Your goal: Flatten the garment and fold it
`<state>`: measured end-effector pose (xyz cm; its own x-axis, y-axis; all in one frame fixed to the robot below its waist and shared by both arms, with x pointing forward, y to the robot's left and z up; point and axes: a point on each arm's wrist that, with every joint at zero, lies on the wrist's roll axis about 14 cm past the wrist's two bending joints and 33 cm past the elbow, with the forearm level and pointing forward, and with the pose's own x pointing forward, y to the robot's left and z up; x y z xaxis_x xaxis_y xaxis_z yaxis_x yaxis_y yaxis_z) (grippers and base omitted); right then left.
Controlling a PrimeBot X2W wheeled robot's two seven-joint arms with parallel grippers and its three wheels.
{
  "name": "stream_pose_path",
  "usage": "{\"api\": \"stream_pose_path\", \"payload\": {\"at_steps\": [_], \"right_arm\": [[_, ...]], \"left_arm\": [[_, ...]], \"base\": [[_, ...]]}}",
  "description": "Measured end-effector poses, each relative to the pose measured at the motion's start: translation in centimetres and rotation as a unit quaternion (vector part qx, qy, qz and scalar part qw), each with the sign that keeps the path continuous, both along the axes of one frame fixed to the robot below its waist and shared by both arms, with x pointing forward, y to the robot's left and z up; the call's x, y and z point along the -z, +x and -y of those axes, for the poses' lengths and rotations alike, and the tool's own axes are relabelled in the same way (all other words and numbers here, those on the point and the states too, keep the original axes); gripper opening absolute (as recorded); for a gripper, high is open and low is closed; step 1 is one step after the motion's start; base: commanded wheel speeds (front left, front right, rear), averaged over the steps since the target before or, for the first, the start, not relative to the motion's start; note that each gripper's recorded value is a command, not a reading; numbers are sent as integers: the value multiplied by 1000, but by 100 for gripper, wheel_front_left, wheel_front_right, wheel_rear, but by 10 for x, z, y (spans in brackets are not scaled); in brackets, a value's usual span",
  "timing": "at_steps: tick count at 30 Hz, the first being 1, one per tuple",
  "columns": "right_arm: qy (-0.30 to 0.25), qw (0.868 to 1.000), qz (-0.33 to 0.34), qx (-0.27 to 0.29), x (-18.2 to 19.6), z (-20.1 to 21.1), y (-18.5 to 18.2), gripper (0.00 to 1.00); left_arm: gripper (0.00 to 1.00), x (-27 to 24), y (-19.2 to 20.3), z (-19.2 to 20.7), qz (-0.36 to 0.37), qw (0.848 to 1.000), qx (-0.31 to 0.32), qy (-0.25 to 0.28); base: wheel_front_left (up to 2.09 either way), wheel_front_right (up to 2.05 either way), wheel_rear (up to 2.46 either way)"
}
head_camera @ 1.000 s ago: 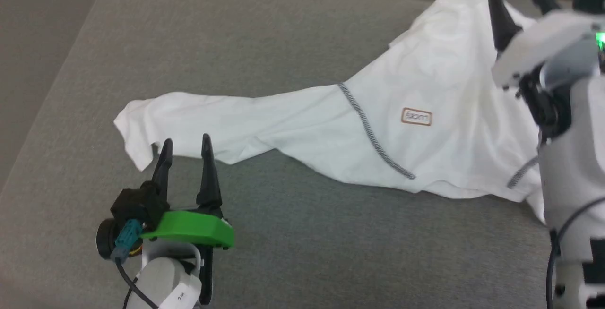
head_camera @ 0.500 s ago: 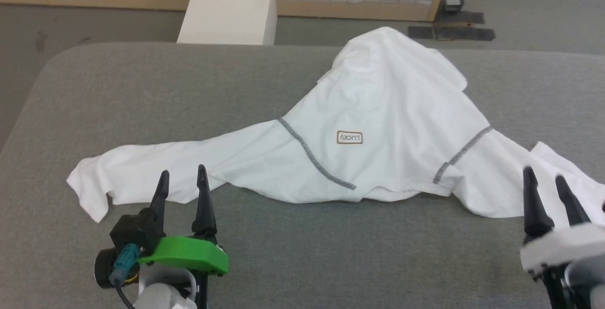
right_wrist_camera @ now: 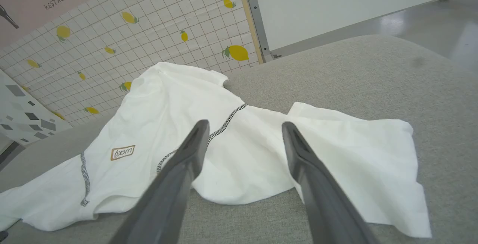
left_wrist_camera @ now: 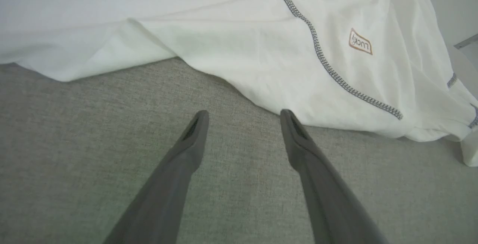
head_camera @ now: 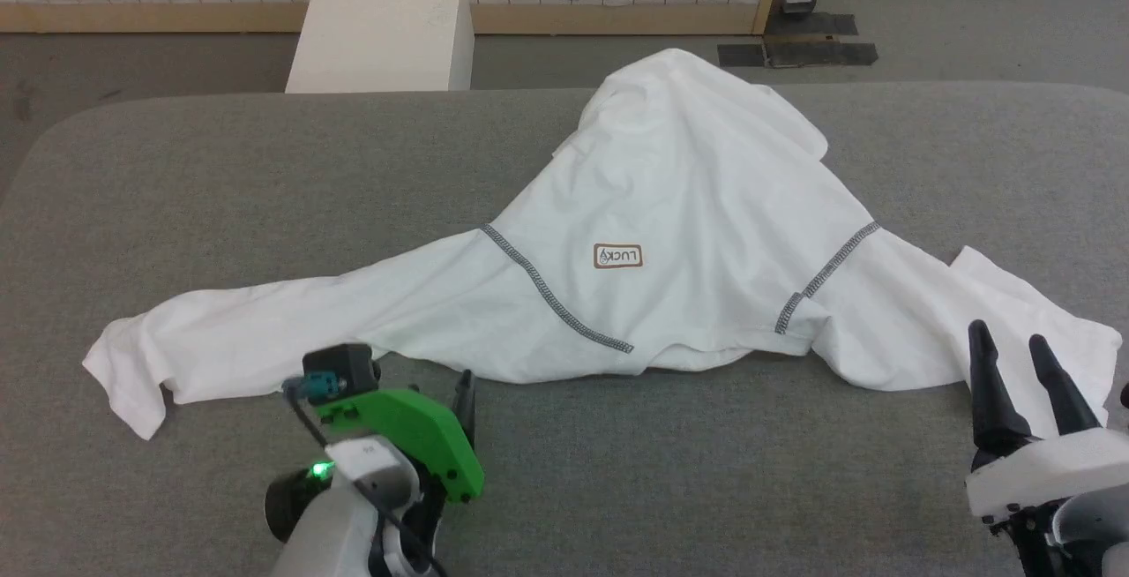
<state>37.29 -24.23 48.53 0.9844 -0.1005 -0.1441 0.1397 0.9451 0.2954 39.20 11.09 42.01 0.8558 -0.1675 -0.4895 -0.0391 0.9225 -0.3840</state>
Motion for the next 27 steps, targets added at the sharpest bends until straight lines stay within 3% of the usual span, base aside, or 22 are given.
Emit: {"api": "stream_pose_path", "payload": {"at_steps": [9,11,13,19,24,27], "right_arm": [[-2,1000,-16,14,14,8,3,100],[-5,1000,-23,17,18,10,3,100],[-7,999,-30,18,22,11,3,100],[-58,989,-121,-62,46,-25,5,100],[-127,950,-255,-130,76,-32,-10,100],[-169,929,-298,-142,81,-24,-5,100]], "left_arm": [[100,29,32,6,-75,997,5,12],[68,29,37,9,-66,998,8,10],[0,30,41,11,-57,998,12,8],[0,24,43,3,-16,1000,-4,2],[0,12,43,-4,22,1000,-14,1],[0,10,42,-4,27,1000,-15,-1]], "base": [[0,0,0],[0,0,0],[0,0,0],[0,0,0],[0,0,0],[0,0,0]]}}
